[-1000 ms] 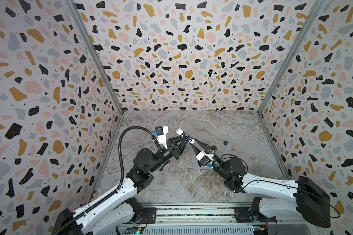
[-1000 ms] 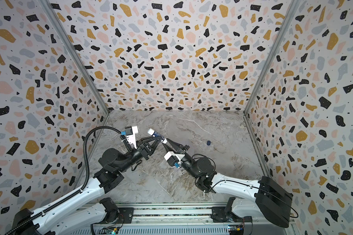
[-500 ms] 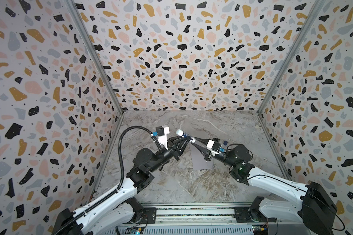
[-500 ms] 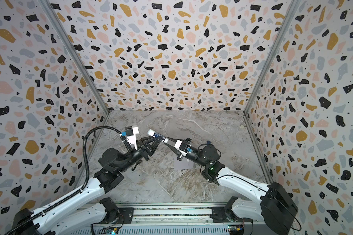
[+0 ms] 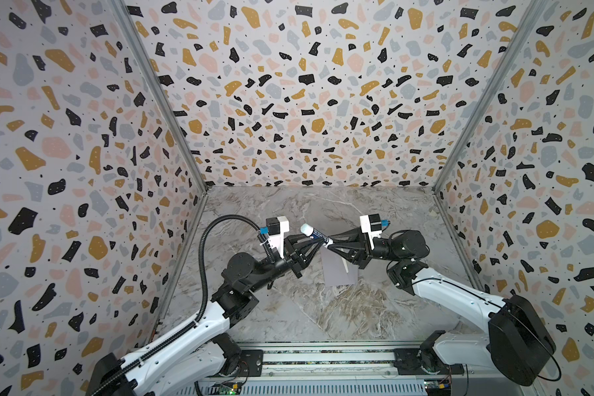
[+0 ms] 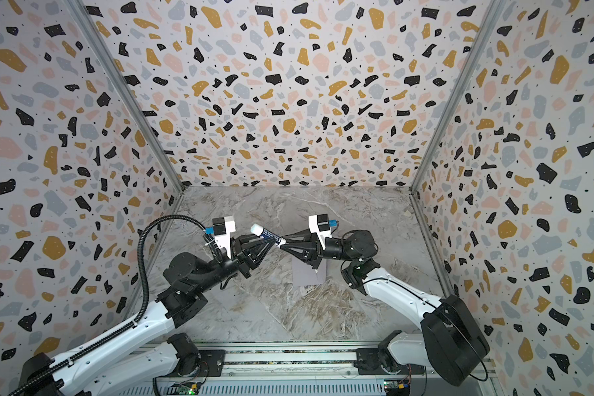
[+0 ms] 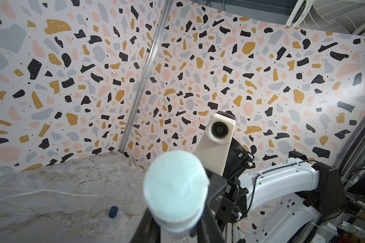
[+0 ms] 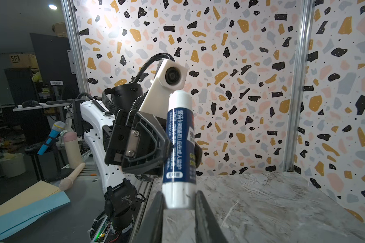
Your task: Place the letter into the envelope and seal it
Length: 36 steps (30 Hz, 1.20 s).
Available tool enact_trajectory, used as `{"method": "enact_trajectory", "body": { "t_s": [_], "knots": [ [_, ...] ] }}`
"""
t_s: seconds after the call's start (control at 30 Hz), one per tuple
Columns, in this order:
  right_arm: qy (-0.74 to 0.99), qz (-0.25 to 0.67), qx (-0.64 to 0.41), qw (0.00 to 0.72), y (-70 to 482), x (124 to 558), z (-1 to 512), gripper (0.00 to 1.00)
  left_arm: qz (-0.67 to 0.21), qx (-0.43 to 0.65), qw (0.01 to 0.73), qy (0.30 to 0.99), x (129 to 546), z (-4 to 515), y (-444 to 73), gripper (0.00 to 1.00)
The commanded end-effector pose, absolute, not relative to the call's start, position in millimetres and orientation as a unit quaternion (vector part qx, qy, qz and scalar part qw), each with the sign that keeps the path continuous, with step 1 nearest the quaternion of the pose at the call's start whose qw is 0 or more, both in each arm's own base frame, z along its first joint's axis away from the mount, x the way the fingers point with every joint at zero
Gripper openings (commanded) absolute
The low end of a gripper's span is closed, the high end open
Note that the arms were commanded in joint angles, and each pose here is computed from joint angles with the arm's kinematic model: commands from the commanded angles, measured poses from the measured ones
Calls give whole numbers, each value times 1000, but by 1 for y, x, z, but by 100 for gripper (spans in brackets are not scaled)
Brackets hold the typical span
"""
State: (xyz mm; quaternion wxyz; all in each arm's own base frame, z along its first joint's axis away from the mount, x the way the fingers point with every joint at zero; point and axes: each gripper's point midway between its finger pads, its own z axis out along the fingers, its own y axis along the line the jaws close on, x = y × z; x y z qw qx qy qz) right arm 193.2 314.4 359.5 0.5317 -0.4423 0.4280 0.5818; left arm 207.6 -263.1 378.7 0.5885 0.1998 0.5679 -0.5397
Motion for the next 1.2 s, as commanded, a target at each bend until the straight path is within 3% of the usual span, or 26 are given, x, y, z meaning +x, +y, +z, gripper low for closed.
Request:
{"method": "enact_trajectory", "body": {
  "t_s": [0.0, 0.1, 0.17, 0.27, 0.37, 0.6, 0.9, 1.17],
  "knots": [
    [399, 576, -454, 550, 310, 185, 382, 17, -536, 183, 617, 547, 210, 393, -254, 0],
    [412, 512, -434, 617, 308, 200, 383, 36, -541, 157, 610, 557, 217, 393, -252, 0],
    [419, 420, -415, 690, 304, 211, 382, 49, -547, 143, 604, 562, 221, 395, -253, 0],
    [398, 275, -406, 775, 299, 209, 380, 55, -555, 135, 596, 565, 222, 397, -254, 0],
    [378, 191, -409, 808, 297, 204, 379, 56, -561, 133, 592, 563, 222, 399, -254, 0],
    [368, 132, -416, 821, 310, 202, 378, 51, -571, 129, 588, 559, 220, 403, -255, 0],
    [369, 118, -407, 827, 318, 206, 381, 38, -575, 129, 584, 558, 219, 403, -254, 0],
    [376, 116, -400, 828, 320, 211, 382, 34, -578, 131, 584, 555, 217, 405, -254, 0]
  ]
}}
